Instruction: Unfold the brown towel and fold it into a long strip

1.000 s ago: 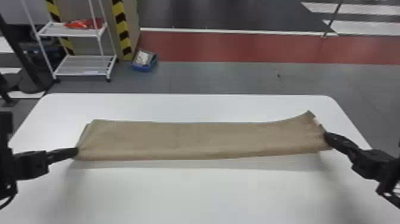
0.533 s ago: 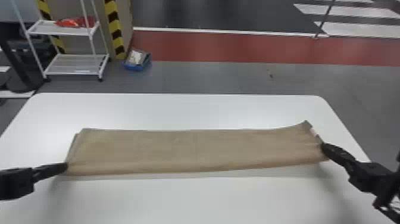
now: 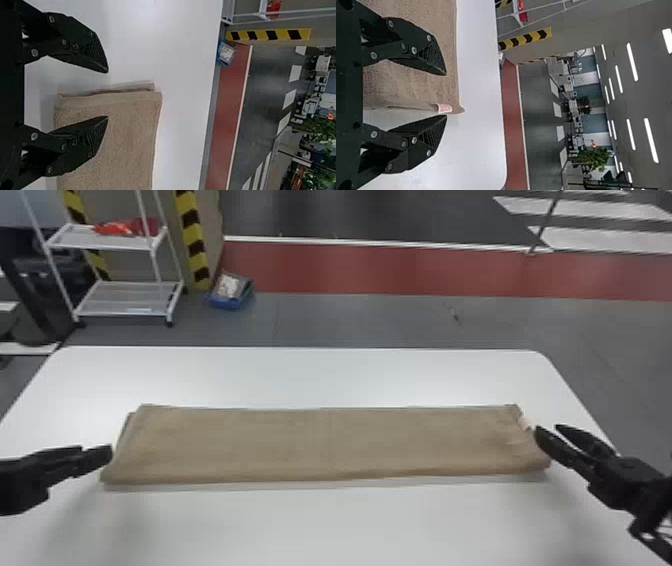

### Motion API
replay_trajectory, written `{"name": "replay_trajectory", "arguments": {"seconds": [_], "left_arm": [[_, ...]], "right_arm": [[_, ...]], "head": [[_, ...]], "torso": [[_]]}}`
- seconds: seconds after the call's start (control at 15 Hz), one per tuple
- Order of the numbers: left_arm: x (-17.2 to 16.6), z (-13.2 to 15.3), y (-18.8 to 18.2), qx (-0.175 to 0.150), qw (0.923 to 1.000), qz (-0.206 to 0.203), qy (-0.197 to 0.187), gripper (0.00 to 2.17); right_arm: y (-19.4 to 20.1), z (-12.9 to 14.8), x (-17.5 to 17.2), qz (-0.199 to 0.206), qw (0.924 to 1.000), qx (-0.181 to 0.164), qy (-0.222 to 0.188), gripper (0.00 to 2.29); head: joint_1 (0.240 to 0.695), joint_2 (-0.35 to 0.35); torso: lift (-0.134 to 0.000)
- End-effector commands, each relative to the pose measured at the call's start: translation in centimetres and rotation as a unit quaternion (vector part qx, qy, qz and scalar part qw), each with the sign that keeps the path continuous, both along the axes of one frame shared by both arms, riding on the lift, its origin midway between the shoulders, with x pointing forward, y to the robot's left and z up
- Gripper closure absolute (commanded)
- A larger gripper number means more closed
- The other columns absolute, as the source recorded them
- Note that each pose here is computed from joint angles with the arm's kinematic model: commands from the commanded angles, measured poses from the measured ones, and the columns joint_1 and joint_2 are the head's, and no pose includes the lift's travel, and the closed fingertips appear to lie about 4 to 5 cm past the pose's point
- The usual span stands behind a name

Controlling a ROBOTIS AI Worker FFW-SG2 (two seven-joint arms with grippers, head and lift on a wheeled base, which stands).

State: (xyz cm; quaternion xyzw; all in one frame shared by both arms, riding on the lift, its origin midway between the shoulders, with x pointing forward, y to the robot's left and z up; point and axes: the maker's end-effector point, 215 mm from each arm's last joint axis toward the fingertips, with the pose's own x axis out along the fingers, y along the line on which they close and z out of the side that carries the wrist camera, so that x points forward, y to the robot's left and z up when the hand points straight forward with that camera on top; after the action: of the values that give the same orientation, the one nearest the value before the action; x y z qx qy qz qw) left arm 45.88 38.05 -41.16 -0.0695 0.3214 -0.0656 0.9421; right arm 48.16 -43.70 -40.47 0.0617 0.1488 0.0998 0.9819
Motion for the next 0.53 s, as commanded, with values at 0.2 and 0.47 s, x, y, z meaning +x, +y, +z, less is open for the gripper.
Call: {"name": "replay_trajectory", "arguments": {"seconds": [0.2, 0.47], "left_arm": [[1.5, 3.1, -2.2, 0.025, 0.9974, -0.001, -0.068, 0.08], [3.8, 6.6, -9.6, 0.066, 0.9782, -0.021, -0.196, 0.08]], "right_arm": [[4.2, 4.3, 1.3, 0.034, 0.9993, -0.017, -0.003, 0.05], [13.7, 6.6, 1.1, 0.087, 0.9959, -0.024, -0.013, 0.05]], "head": [[0.695, -0.056], [0.695, -0.027]], "torso": [[-0.125], [-0.125]]}}
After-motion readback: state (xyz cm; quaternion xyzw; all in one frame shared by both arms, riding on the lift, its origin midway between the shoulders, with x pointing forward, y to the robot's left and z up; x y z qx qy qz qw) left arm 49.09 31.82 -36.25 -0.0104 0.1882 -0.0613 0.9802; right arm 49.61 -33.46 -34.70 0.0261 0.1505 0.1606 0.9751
